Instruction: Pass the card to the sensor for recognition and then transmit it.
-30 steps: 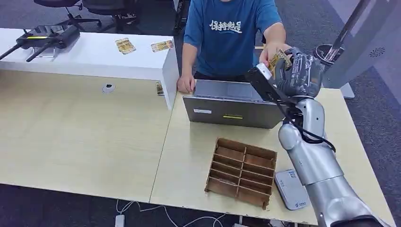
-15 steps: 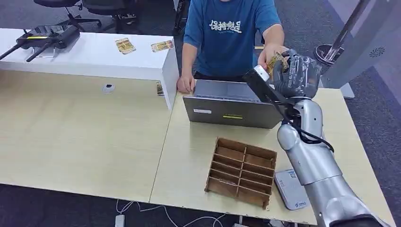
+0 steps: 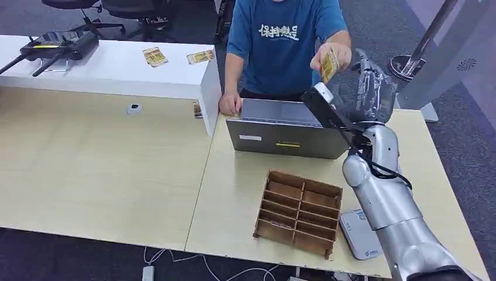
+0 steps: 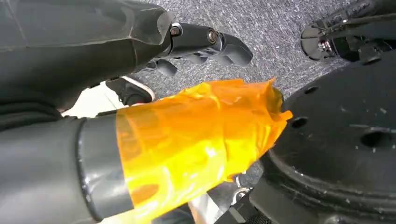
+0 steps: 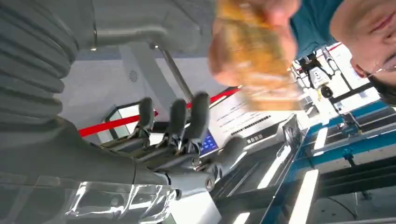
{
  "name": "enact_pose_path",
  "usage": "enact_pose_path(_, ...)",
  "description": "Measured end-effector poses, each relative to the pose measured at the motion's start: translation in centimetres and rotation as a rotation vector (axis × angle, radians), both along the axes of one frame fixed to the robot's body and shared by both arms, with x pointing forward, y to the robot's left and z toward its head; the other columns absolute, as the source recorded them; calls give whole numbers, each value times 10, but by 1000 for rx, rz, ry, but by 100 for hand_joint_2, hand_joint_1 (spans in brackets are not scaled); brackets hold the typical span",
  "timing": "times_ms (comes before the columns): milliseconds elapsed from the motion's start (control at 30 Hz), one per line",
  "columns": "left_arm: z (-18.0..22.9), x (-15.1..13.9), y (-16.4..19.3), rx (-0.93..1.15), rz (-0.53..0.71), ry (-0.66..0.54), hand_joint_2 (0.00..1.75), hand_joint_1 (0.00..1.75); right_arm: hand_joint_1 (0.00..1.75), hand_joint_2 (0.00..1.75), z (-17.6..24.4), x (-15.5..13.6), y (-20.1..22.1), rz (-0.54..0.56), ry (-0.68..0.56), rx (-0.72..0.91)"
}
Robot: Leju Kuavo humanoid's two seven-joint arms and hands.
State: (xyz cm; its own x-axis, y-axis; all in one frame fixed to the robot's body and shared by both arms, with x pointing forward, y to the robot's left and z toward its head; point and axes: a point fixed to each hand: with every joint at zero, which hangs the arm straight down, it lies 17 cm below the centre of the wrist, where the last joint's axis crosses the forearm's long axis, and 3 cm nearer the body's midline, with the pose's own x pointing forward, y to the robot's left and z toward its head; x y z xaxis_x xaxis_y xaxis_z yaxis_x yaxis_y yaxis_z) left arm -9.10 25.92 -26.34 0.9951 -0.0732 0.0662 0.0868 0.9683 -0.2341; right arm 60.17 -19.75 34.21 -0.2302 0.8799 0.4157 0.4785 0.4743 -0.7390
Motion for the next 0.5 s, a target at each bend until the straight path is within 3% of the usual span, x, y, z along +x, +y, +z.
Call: enact_pose_path(500, 0, -2, 1, 7, -17, 1, 0, 0, 0, 175, 4, -9, 1, 4, -55, -18)
